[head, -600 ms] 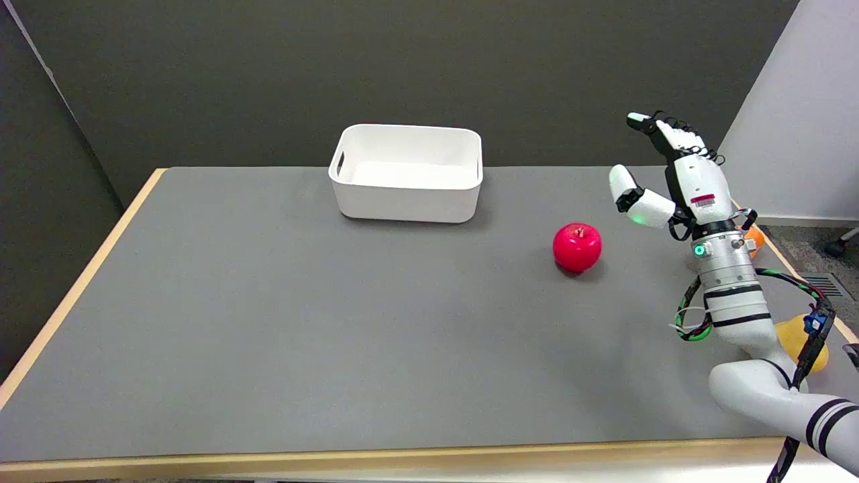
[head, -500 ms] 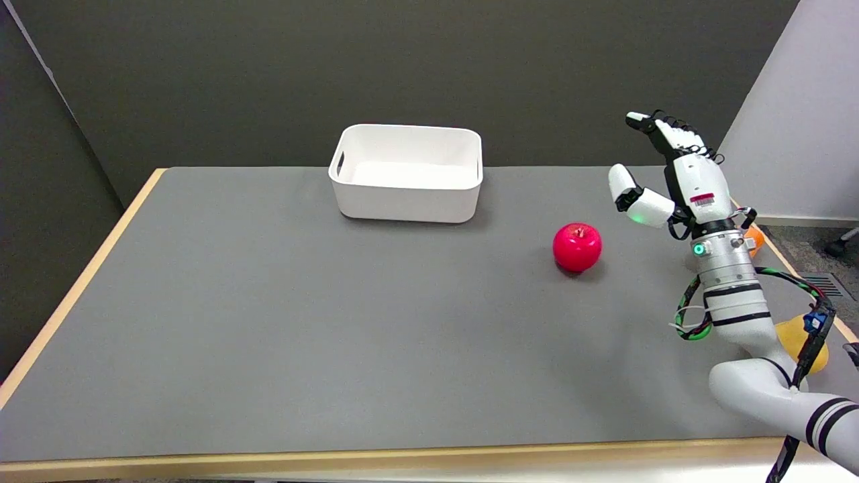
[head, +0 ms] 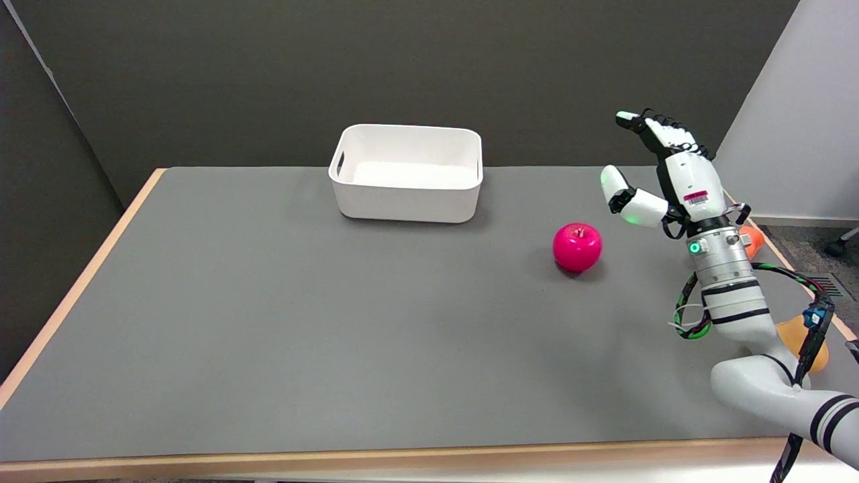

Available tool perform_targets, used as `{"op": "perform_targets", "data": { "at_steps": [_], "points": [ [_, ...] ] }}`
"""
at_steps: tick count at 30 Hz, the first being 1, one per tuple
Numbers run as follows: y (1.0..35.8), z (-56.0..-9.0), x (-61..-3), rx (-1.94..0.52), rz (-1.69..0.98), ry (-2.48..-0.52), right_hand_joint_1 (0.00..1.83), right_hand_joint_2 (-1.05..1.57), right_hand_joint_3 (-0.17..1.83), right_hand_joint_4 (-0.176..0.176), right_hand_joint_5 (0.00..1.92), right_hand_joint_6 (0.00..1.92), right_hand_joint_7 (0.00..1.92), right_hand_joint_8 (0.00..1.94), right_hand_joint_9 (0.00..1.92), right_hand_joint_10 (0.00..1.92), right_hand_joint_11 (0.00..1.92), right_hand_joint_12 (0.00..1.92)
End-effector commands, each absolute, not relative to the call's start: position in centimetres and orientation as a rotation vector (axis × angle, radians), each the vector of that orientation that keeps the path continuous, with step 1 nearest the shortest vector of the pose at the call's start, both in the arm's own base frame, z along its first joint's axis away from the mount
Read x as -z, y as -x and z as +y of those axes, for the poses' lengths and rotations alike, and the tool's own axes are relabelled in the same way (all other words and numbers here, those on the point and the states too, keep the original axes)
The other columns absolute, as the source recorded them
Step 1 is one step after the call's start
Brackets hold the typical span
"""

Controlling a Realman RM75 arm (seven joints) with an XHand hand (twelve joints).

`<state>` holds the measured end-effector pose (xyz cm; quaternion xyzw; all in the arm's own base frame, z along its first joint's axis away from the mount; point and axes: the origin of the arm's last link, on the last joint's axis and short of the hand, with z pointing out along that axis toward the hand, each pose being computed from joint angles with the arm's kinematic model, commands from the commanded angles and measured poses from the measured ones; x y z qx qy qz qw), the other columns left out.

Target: Pick up the red apple.

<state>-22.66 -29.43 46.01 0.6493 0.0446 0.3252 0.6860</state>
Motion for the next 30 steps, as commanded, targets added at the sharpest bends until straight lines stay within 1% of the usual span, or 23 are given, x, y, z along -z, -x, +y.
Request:
{"op": "perform_targets", "data": {
  "at_steps": [1, 6, 13, 17, 20, 24, 30],
  "points": [
    [22.8, -28.5, -44.7, -0.701, 0.084, -1.514, 0.25, 0.68, 1.0, 0.092, 0.23, 0.49, 0.32, 0.36, 0.2, 0.67, 0.12, 1.16],
    [23.5, -27.8, -44.6, -0.649, 0.062, -1.511, 0.27, 0.68, 1.0, 0.091, 0.24, 0.5, 0.32, 0.36, 0.2, 0.67, 0.13, 1.16],
    [23.8, -26.7, -44.3, -0.528, 0.128, -1.512, 0.28, 0.65, 0.99, 0.087, 0.25, 0.51, 0.32, 0.38, 0.2, 0.67, 0.12, 1.15],
    [23.7, -25.8, -44.7, -0.513, 0.141, -1.499, 0.29, 0.64, 0.99, 0.085, 0.25, 0.51, 0.33, 0.38, 0.2, 0.68, 0.11, 1.15],
    [22.7, -24.8, -45.0, -0.552, 0.168, -1.487, 0.3, 0.63, 0.98, 0.078, 0.25, 0.52, 0.33, 0.39, 0.21, 0.68, 0.11, 1.15],
    [21.0, -22.8, -45.8, -0.584, 0.237, -1.471, 0.27, 0.64, 0.98, 0.078, 0.25, 0.52, 0.33, 0.39, 0.2, 0.69, 0.11, 1.16],
    [20.2, -20.6, -46.7, -0.601, 0.274, -1.429, 0.26, 0.65, 0.98, 0.077, 0.25, 0.51, 0.32, 0.38, 0.2, 0.69, 0.11, 1.16]
  ]
}}
